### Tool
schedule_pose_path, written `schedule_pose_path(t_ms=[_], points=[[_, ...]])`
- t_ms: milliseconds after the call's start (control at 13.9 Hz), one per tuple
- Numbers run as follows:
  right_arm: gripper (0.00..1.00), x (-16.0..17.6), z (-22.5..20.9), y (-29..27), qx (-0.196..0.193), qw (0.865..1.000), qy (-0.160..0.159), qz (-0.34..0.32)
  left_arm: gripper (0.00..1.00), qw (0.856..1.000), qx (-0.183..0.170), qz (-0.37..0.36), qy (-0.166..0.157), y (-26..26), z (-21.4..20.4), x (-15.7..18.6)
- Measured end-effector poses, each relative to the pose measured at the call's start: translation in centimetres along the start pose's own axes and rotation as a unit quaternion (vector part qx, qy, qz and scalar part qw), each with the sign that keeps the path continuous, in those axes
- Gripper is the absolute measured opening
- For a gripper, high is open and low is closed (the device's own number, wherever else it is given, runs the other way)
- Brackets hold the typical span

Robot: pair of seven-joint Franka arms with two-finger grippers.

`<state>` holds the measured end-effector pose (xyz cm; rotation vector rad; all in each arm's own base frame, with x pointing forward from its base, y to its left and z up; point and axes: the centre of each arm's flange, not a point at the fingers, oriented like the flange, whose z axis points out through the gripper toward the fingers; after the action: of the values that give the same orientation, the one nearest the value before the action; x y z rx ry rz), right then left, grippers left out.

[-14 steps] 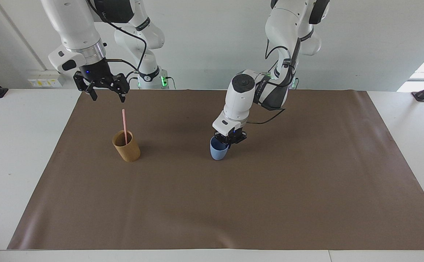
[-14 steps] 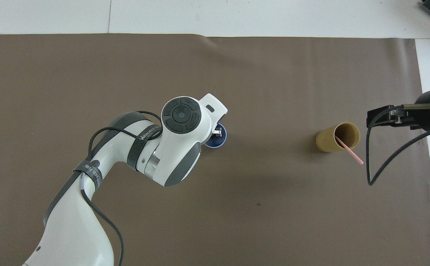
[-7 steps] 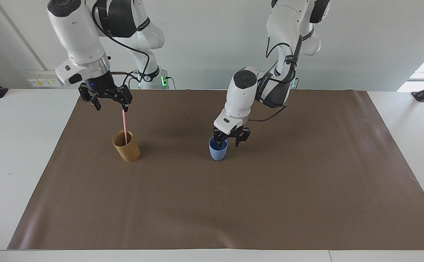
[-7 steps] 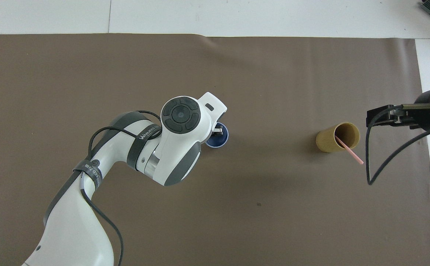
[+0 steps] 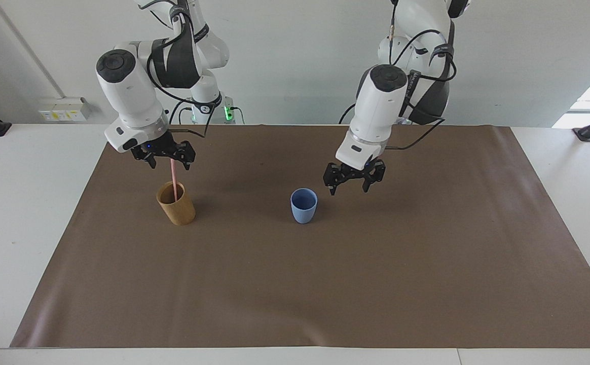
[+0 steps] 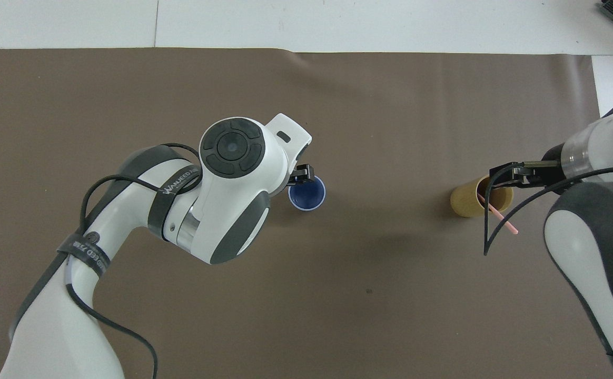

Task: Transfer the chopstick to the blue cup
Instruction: 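Withdraw the left gripper while the right gripper reaches the chopstick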

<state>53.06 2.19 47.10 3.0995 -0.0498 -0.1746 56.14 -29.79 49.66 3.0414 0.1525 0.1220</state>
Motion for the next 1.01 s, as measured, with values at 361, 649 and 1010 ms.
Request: schedule_pose_path(t_ms=[361, 649, 1010], points=[[0.63, -2.0, 2.3, 0.1, -0.003, 0.998, -0.005, -0.056, 1.00, 0.997, 0.029, 0.042, -0.051, -9.7, -4.8, 1.3], [0.18, -2.5, 2.2, 0.5, -0.003, 0.996, -0.010, -0.088, 1.00, 0.996, 0.027, 0.067, -0.056, -17.9, -6.4, 3.6], [0.09, -1.9, -1.0, 0.6, -0.004, 0.996, 0.014, -0.088, 1.00, 0.994, 0.023, 0.096, -0.053, -26.5, -9.3, 4.3]])
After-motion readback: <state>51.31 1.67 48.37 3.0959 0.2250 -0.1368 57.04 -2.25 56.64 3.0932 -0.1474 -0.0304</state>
